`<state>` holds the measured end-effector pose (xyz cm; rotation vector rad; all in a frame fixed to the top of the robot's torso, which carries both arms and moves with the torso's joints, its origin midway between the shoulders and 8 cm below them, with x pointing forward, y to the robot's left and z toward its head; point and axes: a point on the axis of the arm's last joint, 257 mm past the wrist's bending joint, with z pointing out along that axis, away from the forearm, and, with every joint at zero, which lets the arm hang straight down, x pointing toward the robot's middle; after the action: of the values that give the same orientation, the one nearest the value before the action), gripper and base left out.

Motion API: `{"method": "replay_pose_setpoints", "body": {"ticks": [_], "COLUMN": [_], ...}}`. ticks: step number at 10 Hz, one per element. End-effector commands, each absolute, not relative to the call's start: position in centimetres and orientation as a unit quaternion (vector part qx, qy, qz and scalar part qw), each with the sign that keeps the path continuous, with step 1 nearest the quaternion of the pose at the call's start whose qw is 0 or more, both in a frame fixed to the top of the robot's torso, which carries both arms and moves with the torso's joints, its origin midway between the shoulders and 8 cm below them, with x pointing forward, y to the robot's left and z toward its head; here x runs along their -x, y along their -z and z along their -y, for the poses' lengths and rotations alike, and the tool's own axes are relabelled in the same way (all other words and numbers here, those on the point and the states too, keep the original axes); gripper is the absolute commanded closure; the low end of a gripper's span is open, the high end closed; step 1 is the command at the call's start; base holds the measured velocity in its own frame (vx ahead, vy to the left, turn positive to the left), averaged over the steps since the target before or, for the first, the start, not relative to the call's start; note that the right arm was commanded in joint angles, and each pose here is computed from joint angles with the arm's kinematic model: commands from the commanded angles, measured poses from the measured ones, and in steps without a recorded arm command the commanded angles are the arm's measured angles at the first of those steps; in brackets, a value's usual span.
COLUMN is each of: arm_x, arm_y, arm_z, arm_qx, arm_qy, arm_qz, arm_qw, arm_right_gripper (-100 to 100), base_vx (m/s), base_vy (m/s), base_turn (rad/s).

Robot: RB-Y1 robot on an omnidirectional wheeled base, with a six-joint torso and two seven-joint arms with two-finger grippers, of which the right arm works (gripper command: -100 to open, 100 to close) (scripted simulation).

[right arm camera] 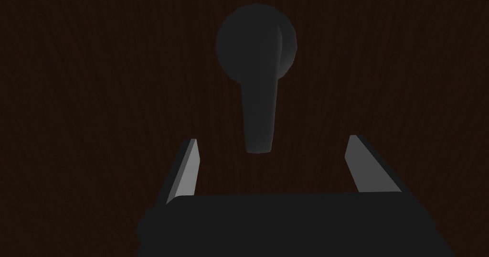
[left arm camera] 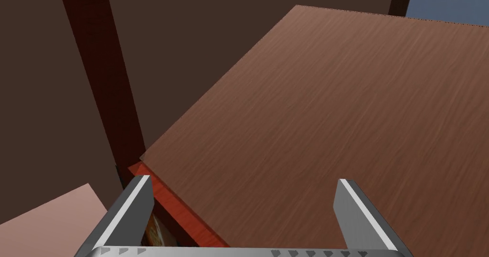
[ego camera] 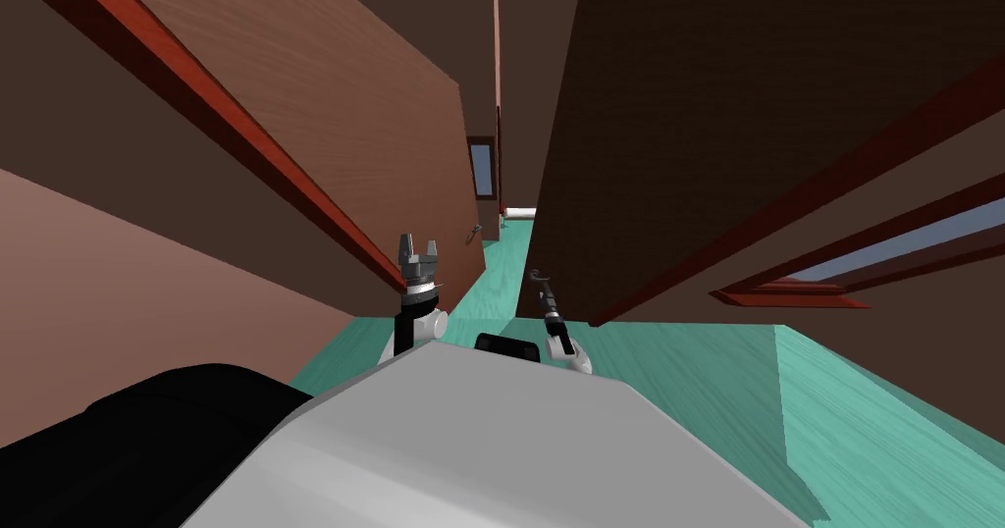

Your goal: Push the door open

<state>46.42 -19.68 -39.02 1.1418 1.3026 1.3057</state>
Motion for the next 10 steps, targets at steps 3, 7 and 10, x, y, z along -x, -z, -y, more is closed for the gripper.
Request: {"method": "replay_pose_setpoints", "body": {"ticks": [3,7,10], "arm_x": [-46.53,-46.53,-46.53], "arm_y": [39.12,39.13,39.13], "arm_z": [19.84,19.84,19.84], "arm_qx": [-0.469,-0.469,-0.469], "arm_qy": [-0.530,-0.530,-0.530], "arm_qz": [-0.528,-0.528,-0.528], "arm_qw": [0.469,0.469,0.469], "arm_right_gripper": [-100,100,100], "base_vx": [0.167,0.056,-0.011], "base_vy": [0.036,0.004,-0.002], "base_turn": [0.025,0.008,-0.005]}}
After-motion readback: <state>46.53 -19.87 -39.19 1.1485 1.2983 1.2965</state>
